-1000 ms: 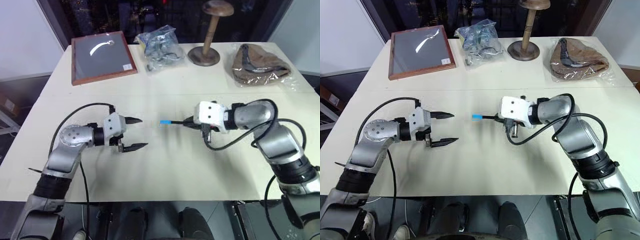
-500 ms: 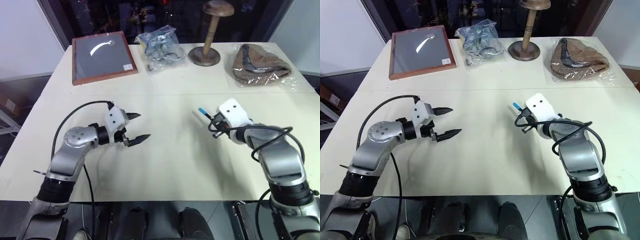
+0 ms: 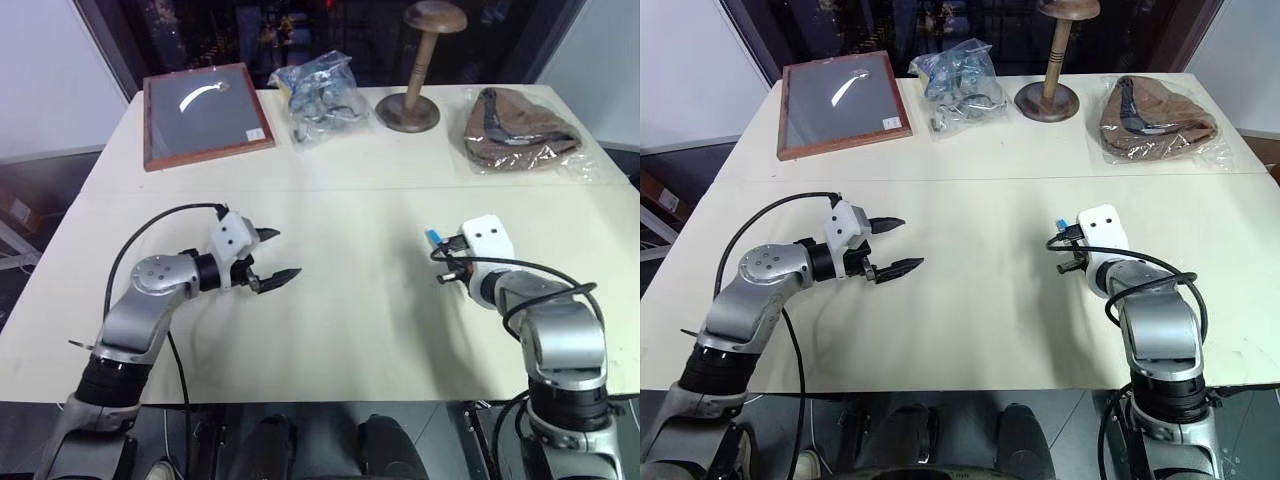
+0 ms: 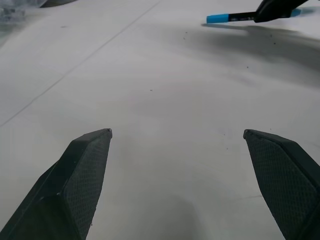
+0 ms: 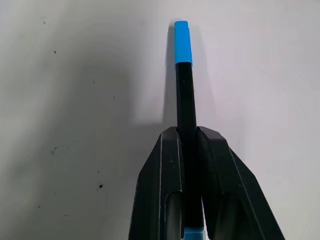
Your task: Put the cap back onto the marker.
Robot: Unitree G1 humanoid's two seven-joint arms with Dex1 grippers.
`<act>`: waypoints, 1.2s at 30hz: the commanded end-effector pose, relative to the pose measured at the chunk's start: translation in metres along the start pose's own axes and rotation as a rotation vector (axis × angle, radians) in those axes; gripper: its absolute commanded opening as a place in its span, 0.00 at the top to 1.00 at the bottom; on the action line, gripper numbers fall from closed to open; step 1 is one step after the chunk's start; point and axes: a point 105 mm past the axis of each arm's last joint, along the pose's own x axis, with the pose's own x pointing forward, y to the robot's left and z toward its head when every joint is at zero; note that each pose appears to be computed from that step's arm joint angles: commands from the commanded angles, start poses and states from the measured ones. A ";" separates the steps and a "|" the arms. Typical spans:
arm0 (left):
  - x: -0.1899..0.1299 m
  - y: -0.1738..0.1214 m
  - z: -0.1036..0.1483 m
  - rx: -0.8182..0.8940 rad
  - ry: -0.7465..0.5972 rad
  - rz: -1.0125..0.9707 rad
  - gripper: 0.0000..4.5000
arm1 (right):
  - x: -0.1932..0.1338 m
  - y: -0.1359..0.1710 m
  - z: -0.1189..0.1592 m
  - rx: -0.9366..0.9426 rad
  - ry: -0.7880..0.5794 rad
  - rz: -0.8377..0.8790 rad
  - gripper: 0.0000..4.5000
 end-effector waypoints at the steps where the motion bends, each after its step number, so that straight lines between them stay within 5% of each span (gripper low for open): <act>1: -0.003 -0.002 0.009 0.012 -0.023 0.002 0.02 | -0.007 -0.004 0.005 -0.004 -0.044 -0.028 1.00; 23: 0.000 -0.005 0.008 -0.001 -0.017 0.002 0.02 | -0.008 -0.003 -0.002 0.024 -0.053 -0.026 1.00; 32: 0.000 -0.005 0.008 -0.001 -0.014 -0.006 0.00 | -0.012 -0.008 0.003 0.016 -0.068 -0.023 0.02; 36: 0.001 -0.007 0.009 -0.001 -0.009 -0.027 0.00 | -0.020 -0.010 0.018 -0.009 -0.114 0.015 0.01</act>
